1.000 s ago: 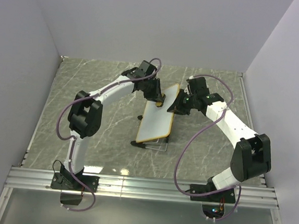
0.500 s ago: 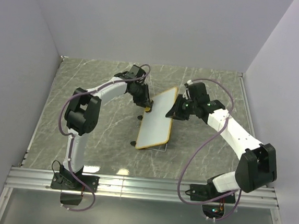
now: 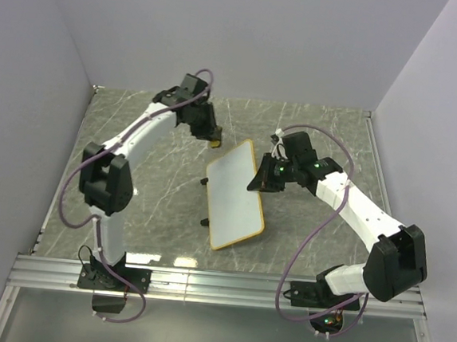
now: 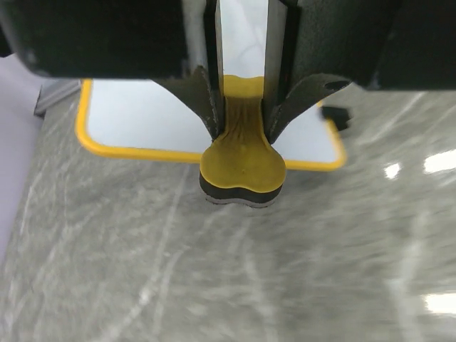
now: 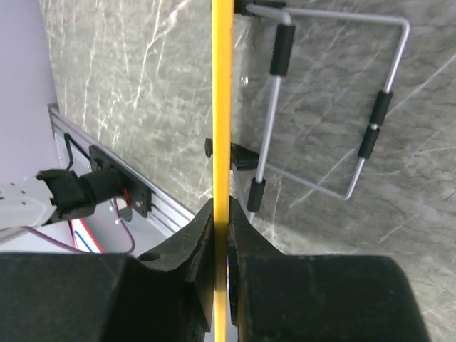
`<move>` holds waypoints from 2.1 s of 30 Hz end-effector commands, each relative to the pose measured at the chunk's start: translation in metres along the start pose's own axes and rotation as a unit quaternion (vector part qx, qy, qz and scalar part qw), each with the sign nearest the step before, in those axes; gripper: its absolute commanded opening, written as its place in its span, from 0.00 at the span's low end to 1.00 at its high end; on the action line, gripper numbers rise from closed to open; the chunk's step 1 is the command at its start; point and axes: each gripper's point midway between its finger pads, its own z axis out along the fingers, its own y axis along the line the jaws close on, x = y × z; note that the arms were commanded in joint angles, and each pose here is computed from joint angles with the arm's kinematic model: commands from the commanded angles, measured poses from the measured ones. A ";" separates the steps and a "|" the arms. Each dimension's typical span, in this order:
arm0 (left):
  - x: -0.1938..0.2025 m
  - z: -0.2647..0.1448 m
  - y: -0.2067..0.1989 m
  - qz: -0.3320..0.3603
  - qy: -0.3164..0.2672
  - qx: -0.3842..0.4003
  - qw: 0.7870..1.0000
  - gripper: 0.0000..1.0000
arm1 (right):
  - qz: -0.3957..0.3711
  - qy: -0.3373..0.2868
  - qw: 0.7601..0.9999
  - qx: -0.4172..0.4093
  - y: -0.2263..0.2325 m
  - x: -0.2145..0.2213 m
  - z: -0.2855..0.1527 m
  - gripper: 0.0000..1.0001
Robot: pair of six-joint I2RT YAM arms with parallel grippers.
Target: Erase the whiteboard
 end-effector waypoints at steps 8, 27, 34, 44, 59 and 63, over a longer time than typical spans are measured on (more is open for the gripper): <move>0.026 -0.054 0.085 -0.063 -0.048 -0.125 0.989 0.00 | -0.020 0.015 1.000 0.000 -0.009 0.013 0.003 0.00; 0.135 -0.041 0.180 -0.079 0.023 -0.244 0.966 0.32 | -0.041 -0.005 0.999 0.006 0.003 -0.014 -0.001 0.61; 0.150 -0.041 0.190 -0.078 0.033 -0.254 0.963 0.77 | -0.063 -0.045 0.997 0.024 0.019 -0.038 -0.031 0.79; 0.142 -0.048 0.187 -0.073 0.028 -0.265 0.961 0.90 | -0.087 -0.112 0.984 0.107 0.017 -0.066 -0.093 0.82; 0.063 -0.099 0.105 -0.041 -0.139 -0.218 0.965 0.99 | -0.033 -0.294 0.954 0.054 0.031 -0.052 -0.168 0.81; 0.051 -0.135 0.075 -0.062 -0.206 -0.134 0.967 0.98 | -0.049 -0.323 0.945 -0.031 0.050 -0.037 -0.177 0.82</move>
